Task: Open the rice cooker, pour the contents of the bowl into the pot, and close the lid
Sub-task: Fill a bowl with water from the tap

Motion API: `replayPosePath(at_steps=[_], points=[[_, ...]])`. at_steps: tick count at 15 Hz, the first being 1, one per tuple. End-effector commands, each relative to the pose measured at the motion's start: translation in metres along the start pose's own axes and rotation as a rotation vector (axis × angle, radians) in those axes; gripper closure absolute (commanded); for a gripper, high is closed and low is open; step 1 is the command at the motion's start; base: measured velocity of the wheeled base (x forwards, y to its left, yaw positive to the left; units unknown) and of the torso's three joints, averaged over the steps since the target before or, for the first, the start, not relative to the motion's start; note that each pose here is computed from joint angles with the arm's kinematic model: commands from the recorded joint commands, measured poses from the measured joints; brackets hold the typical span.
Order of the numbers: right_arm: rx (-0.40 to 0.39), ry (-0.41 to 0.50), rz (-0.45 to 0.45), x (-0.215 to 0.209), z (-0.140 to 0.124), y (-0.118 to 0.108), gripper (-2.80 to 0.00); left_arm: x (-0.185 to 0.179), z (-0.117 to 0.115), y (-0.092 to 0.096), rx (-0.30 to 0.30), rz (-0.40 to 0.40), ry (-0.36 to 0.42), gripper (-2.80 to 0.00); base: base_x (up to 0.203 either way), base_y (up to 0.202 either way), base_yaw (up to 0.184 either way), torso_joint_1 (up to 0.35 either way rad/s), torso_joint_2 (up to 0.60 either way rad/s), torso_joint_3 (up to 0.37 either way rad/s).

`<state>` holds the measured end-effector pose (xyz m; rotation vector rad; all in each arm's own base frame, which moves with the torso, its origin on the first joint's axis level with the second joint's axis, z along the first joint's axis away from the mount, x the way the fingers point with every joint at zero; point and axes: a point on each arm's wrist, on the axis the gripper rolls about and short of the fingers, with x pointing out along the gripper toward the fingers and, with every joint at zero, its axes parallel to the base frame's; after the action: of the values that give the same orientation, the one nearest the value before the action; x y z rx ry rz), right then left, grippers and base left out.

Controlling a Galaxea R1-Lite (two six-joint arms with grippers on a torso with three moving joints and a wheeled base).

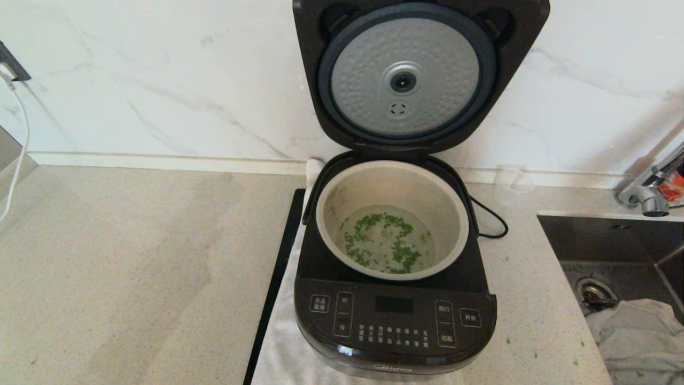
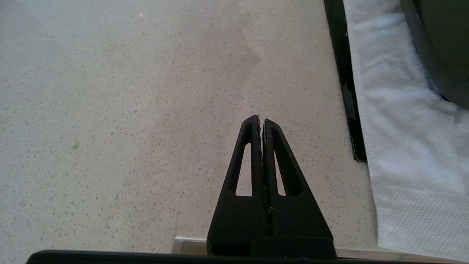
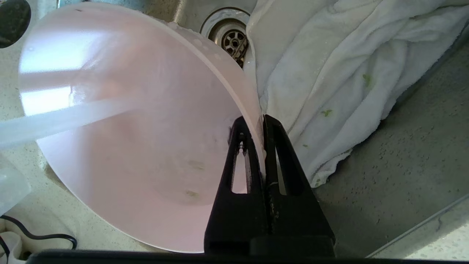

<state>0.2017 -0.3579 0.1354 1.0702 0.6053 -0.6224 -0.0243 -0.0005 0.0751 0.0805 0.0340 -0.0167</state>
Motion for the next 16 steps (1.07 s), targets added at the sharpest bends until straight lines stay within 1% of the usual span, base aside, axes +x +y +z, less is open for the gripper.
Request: replayPosePath(at_steps=[1, 3, 6, 9, 10, 13, 15, 16], points=[[-0.002, -0.002, 0.005, -0.005, -0.001, 0.003, 0.00, 0.000, 0.000, 0.000, 0.000, 0.000, -0.001, 0.00, 0.000, 0.000, 0.000, 0.000, 0.00, 0.000], [-0.004, 0.000, 0.005, -0.007, -0.003, 0.004, 0.00, 0.000, 0.000, 0.000, -0.001, 0.000, -0.001, 0.00, 0.000, 0.000, 0.000, 0.000, 0.00, 0.000], [-0.019, 0.005, 0.010, -0.012, -0.010, 0.013, 0.00, 0.000, 0.000, 0.000, -0.001, 0.000, -0.001, 0.00, 0.000, 0.000, 0.000, 0.000, 0.00, 0.000], [-0.053, 0.027, 0.023, -0.024, -0.030, 0.031, 0.00, 0.000, 0.000, 0.000, -0.004, 0.000, -0.001, 0.00, 0.000, 0.000, 0.000, 0.000, 0.00, 0.000], [-0.077, 0.040, 0.028, -0.028, -0.040, 0.038, 0.00, 0.000, 0.000, 0.000, -0.004, 0.000, -0.001, 0.00, 0.000, 0.000, 0.000, 0.000, 0.00, 0.000], [-0.199, 0.057, 0.066, -0.055, -0.077, 0.067, 0.00, 0.000, 0.000, 0.000, -0.006, 0.000, -0.001, 0.00, 0.000, 0.000, 0.000, 0.000, 0.00, 0.000], [-0.282, 0.071, 0.101, -0.076, -0.107, 0.092, 0.00, 0.000, 0.000, 0.000, -0.006, 0.000, -0.001, 0.00, 0.000, 0.000, 0.000, 0.000, 0.00, 0.000], [-0.329, 0.093, 0.117, -0.087, -0.126, 0.106, 0.00, 0.000, 0.000, 0.000, -0.006, 0.000, -0.001, 0.00, 0.000, 0.000, 0.000, 0.000, 0.00, 0.000]])
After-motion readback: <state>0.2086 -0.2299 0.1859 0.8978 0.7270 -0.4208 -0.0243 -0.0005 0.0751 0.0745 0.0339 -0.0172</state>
